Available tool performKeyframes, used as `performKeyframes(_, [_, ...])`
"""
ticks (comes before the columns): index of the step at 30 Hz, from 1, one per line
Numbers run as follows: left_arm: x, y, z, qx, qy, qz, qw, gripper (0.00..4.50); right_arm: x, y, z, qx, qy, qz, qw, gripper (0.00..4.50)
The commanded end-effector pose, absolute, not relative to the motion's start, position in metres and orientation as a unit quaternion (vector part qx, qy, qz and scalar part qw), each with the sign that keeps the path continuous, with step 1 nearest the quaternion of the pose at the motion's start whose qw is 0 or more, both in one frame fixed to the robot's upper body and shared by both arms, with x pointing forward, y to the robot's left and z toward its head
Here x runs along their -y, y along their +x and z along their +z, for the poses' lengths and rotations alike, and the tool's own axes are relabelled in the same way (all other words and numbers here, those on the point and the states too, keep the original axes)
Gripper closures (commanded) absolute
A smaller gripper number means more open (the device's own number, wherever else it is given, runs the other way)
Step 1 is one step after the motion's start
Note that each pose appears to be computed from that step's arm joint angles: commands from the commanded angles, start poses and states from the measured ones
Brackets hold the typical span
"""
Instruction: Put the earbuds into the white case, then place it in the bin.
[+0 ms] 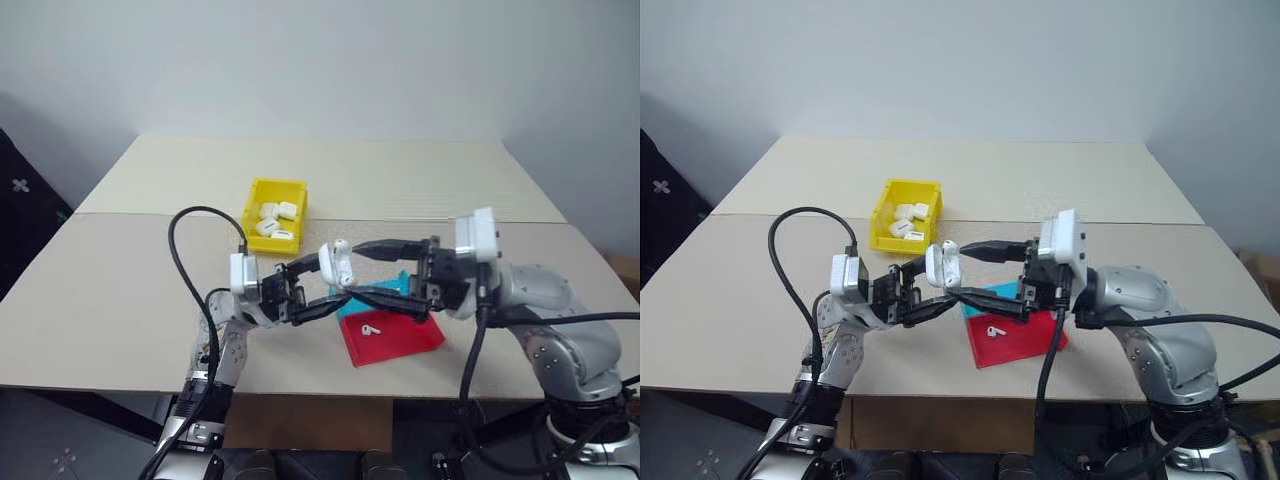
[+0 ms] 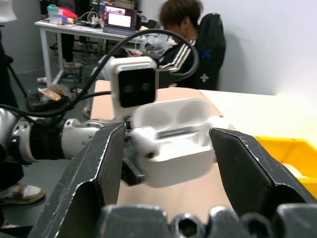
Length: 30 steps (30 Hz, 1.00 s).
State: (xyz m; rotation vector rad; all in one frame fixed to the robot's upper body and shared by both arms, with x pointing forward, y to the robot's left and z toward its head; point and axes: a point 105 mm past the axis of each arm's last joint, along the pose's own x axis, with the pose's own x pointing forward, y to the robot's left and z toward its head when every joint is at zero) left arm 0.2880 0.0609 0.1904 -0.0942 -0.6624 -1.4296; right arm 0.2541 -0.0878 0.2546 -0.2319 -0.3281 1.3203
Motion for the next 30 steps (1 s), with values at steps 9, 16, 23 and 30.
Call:
performKeyframes(9, [-0.059, 0.291, 0.198, 0.322, -0.03, -0.636, 0.701, 1.74, 0.093, 0.239, 0.272, 0.181, -0.102, 0.62, 0.756, 3.56])
performKeyframes(16, [-0.058, 0.288, 0.198, 0.326, -0.025, -0.645, 0.691, 1.74, 0.094, 0.264, 0.282, 0.18, -0.088, 0.575, 0.793, 4.28])
performKeyframes(23, [-0.057, 0.284, 0.198, 0.329, -0.025, -0.652, 0.683, 1.74, 0.093, 0.283, 0.28, 0.163, -0.102, 0.553, 0.81, 4.4])
performKeyframes(30, [-0.056, 0.284, 0.198, 0.329, -0.024, -0.652, 0.683, 1.74, 0.085, 0.29, 0.266, 0.139, -0.121, 0.559, 0.808, 4.4])
